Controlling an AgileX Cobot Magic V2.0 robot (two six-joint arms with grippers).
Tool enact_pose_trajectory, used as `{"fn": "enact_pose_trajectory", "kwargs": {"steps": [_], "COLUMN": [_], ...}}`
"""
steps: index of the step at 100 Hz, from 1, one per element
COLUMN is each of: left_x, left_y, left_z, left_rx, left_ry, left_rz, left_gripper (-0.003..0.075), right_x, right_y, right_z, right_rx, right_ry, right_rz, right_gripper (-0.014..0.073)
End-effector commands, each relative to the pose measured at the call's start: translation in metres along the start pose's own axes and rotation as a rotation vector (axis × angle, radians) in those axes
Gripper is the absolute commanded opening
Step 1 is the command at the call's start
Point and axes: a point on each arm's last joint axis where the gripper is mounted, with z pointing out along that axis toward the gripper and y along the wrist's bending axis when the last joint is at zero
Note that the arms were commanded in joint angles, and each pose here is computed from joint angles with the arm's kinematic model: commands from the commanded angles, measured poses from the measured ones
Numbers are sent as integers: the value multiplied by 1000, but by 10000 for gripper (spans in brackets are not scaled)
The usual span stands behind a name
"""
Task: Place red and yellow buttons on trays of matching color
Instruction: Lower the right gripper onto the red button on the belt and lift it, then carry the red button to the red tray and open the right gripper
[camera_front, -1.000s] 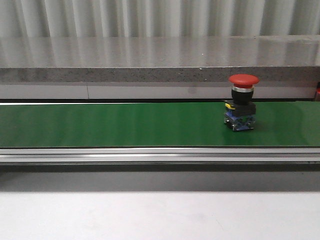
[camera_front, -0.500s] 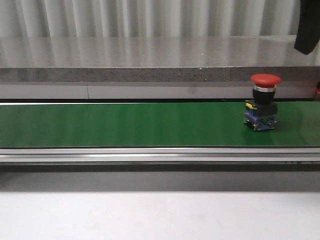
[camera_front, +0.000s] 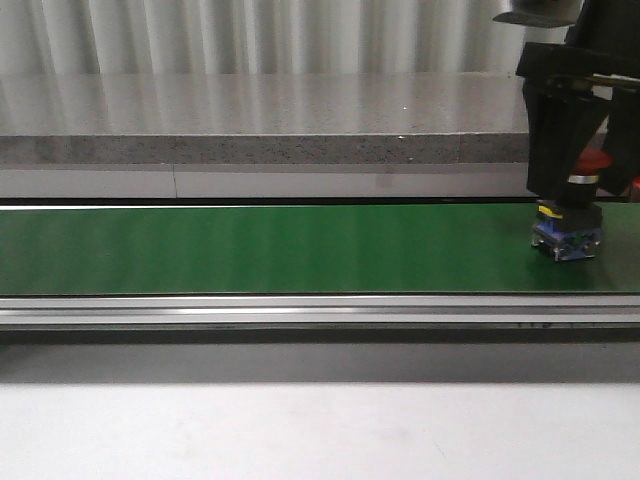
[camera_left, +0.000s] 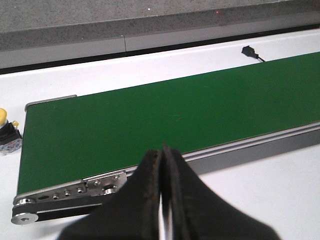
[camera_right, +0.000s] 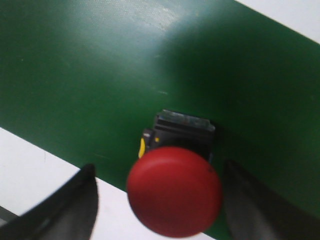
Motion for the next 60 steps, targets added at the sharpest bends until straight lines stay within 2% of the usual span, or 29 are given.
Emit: {"fn": "enact_pose_trajectory", "kwargs": {"steps": [1,9,16,36,60], "left_x": [-13,-13,-13,-13,-13], "left_y": [0,0,0,0,0], "left_z": [-4,-4,-4,-4,-4], "left_rx": [-2,-2,-2,-2,-2], "left_ry": [-88,-88,-88,-88,-88], "left_rz": [-12,-12,-12,-12,-12], "left_gripper": [-20,-20,-20,-20,-20], "right_x": [-4,-5,-6,-4,10], "right_y": [4,3,3,-2,-33], "right_z": [-21,-22,-22,-34,-72], "right_rx": [7,10,12,25,89], "right_ry": [-89,-102,-109,-167,-303], "right_rz": [-22,-21,-14,68,189], "right_gripper": [296,143,81,70,70]}}
